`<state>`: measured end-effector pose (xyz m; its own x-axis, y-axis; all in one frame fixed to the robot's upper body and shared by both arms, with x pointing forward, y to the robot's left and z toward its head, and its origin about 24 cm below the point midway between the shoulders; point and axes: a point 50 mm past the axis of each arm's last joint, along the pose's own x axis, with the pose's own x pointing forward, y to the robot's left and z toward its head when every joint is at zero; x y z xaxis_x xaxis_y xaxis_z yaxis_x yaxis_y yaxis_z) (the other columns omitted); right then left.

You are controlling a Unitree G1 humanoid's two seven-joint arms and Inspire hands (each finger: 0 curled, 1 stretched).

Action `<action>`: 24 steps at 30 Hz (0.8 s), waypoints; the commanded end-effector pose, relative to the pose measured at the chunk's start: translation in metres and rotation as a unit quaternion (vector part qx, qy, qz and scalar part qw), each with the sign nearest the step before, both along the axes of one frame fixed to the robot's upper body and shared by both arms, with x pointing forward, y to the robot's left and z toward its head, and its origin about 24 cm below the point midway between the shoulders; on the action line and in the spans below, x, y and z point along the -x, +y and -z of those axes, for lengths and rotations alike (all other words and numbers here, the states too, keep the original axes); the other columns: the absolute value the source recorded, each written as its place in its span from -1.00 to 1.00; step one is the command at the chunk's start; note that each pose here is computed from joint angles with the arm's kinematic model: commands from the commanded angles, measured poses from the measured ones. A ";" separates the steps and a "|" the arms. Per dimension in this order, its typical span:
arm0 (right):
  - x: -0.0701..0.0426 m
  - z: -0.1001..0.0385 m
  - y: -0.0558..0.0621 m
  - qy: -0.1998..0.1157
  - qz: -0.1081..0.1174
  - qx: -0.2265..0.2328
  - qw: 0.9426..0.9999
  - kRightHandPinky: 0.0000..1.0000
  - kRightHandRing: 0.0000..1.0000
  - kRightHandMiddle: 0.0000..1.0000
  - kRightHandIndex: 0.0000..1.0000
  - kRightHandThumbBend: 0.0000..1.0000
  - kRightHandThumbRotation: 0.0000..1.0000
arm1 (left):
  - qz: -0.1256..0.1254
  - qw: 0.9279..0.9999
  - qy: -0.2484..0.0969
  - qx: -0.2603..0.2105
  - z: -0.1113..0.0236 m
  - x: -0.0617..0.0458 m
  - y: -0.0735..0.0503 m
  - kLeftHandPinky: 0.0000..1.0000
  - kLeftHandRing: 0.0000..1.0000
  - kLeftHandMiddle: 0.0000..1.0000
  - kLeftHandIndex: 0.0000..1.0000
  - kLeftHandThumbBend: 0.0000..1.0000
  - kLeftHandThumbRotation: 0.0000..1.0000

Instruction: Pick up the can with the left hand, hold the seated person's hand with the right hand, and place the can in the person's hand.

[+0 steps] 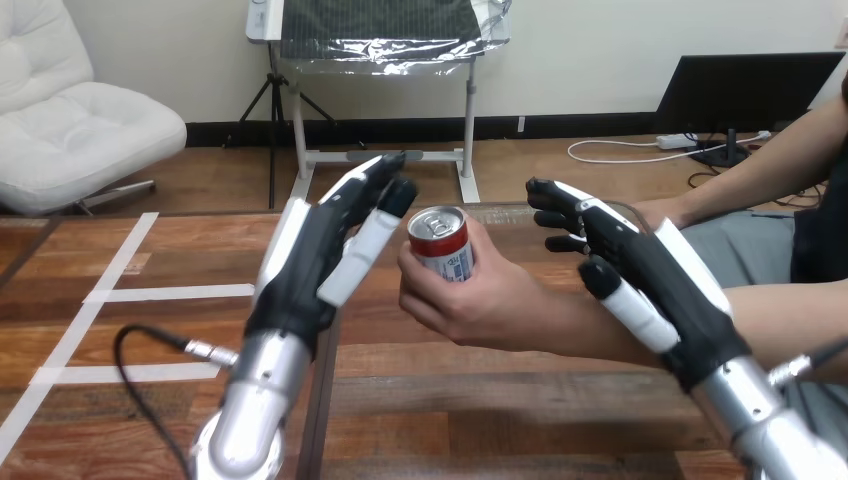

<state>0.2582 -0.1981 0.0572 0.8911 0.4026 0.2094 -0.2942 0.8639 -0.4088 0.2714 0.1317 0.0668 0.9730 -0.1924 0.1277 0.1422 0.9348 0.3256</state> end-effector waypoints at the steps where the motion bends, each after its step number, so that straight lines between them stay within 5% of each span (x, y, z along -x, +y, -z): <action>1: 0.006 -0.031 0.002 -0.131 0.024 -0.108 0.985 0.68 0.76 0.78 0.75 0.88 1.00 | -0.022 0.990 -0.137 0.027 -0.056 0.017 0.010 0.46 0.59 0.64 0.62 0.28 1.00; 4: 0.015 -0.032 0.003 -0.148 0.014 -0.139 0.979 0.71 0.76 0.77 0.75 0.84 1.00 | -0.031 0.986 -0.161 0.042 -0.067 0.031 0.017 0.33 0.55 0.58 0.56 0.18 1.00; 15: 0.040 -0.031 0.008 -0.159 -0.002 -0.197 0.968 0.58 0.67 0.71 0.72 0.77 1.00 | -0.028 0.976 -0.193 0.094 -0.084 0.061 0.029 0.18 0.50 0.55 0.51 0.48 1.00; 24: 0.058 -0.027 0.014 -0.155 -0.010 -0.220 0.963 0.55 0.64 0.69 0.70 0.76 1.00 | -0.023 0.971 -0.202 0.129 -0.096 0.083 0.031 -0.52 0.45 0.54 0.50 0.36 1.00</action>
